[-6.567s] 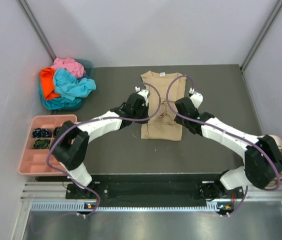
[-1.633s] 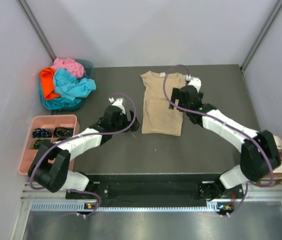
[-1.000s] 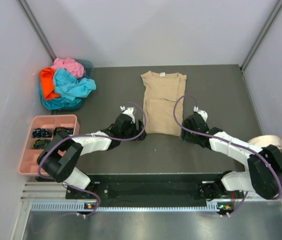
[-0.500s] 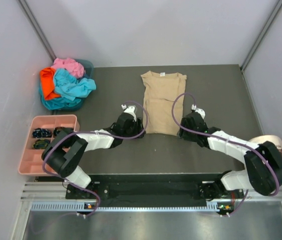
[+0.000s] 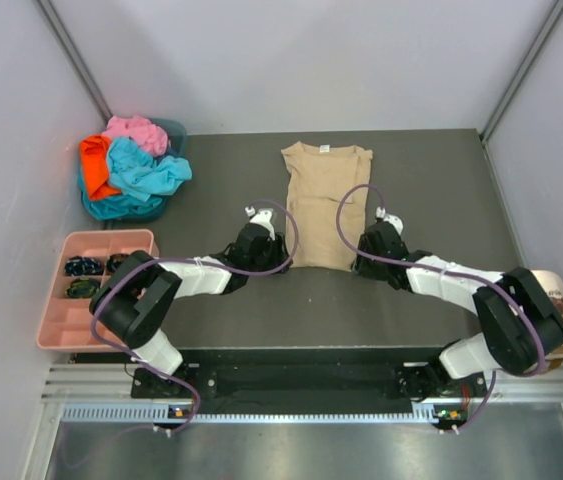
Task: Fold and stack the t-shirts
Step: Grab one side of the 2/3 rectangular tshirt with both arms
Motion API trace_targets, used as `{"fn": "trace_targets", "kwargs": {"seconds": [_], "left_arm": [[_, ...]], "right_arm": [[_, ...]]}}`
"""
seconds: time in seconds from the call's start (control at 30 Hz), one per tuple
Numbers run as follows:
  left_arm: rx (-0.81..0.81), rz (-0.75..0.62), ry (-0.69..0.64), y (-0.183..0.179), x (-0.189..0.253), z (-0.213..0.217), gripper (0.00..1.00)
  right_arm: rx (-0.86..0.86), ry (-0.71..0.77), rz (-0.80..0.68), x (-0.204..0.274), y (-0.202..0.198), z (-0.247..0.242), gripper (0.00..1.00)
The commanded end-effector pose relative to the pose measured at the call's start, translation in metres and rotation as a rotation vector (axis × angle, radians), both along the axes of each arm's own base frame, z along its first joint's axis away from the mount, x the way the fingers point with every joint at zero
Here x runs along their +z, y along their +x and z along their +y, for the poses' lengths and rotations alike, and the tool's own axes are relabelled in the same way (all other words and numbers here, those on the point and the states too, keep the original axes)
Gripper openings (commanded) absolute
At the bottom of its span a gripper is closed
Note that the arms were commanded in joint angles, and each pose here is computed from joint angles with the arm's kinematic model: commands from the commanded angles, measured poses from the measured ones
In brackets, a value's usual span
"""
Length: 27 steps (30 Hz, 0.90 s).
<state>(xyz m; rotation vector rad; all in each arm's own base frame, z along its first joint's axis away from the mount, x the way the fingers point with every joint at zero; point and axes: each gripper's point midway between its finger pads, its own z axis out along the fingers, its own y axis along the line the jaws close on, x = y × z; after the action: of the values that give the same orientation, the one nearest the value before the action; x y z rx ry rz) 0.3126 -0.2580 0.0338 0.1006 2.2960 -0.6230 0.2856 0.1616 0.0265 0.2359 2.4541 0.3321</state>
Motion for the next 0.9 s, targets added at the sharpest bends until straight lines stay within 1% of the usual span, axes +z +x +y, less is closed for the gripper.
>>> {"fn": "trace_targets", "kwargs": {"seconds": [0.0, 0.03, 0.07, 0.13, 0.17, 0.2, 0.23, 0.27, 0.33, 0.37, 0.4, 0.43, 0.5, 0.57, 0.6, 0.77, 0.87], "left_arm": [[-0.014, -0.022, -0.023, 0.006, 0.007, -0.009, 0.5], [-0.015, -0.022, -0.021, 0.005, 0.006, -0.008, 0.45], [-0.013, -0.018, -0.022, 0.005, 0.005, -0.008, 0.42], [-0.011, -0.017, -0.023, 0.006, 0.004, -0.008, 0.31], [-0.01, -0.01, -0.022, 0.005, 0.001, -0.009, 0.21], [-0.008, -0.014, -0.028, 0.006, 0.002, -0.009, 0.16], [-0.007, -0.012, -0.028, 0.006, 0.0, -0.01, 0.13], [-0.004, -0.006, -0.028, 0.006, -0.002, -0.01, 0.11], [-0.001, -0.005, -0.032, 0.007, -0.003, -0.011, 0.1], [-0.025, 0.008, -0.046, 0.004, -0.004, -0.015, 0.1], [-0.023, 0.009, -0.047, 0.004, -0.005, -0.015, 0.09], [-0.021, 0.012, -0.047, 0.004, -0.006, -0.015, 0.09], [-0.022, 0.014, -0.044, 0.004, -0.008, -0.015, 0.06], [-0.02, 0.016, -0.041, 0.004, -0.008, -0.014, 0.04], [-0.021, 0.014, -0.041, 0.004, -0.007, -0.014, 0.0], [-0.02, 0.024, -0.007, 0.0, -0.005, -0.008, 0.0], [0.009, 0.015, 0.042, 0.0, -0.002, 0.004, 0.0]], "right_arm": [[0.019, 0.038, -0.067, 0.016, 0.022, 0.016, 0.43], [0.02, 0.042, -0.07, 0.018, 0.023, 0.017, 0.42], [0.024, 0.045, -0.066, 0.017, 0.023, 0.019, 0.41], [0.025, 0.046, -0.064, 0.016, 0.023, 0.019, 0.39], [0.025, 0.047, -0.067, 0.016, 0.023, 0.019, 0.36], [0.023, 0.043, -0.064, 0.015, 0.023, 0.018, 0.33], [0.023, 0.041, -0.062, 0.014, 0.022, 0.018, 0.31], [0.024, 0.041, -0.063, 0.014, 0.022, 0.018, 0.26], [0.027, 0.038, -0.058, 0.012, 0.022, 0.018, 0.21], [0.025, 0.038, -0.056, 0.012, 0.021, 0.018, 0.15], [0.026, 0.04, -0.057, 0.012, 0.022, 0.018, 0.12], [0.025, 0.037, -0.055, 0.012, 0.022, 0.018, 0.06], [0.024, 0.038, -0.053, 0.011, 0.021, 0.018, 0.01], [0.021, 0.033, -0.05, 0.011, 0.021, 0.016, 0.0], [0.021, 0.032, -0.049, 0.011, 0.02, 0.016, 0.0], [0.006, 0.007, -0.042, 0.011, 0.017, 0.01, 0.0], [-0.017, -0.022, -0.033, 0.011, 0.014, 0.002, 0.0]]}}
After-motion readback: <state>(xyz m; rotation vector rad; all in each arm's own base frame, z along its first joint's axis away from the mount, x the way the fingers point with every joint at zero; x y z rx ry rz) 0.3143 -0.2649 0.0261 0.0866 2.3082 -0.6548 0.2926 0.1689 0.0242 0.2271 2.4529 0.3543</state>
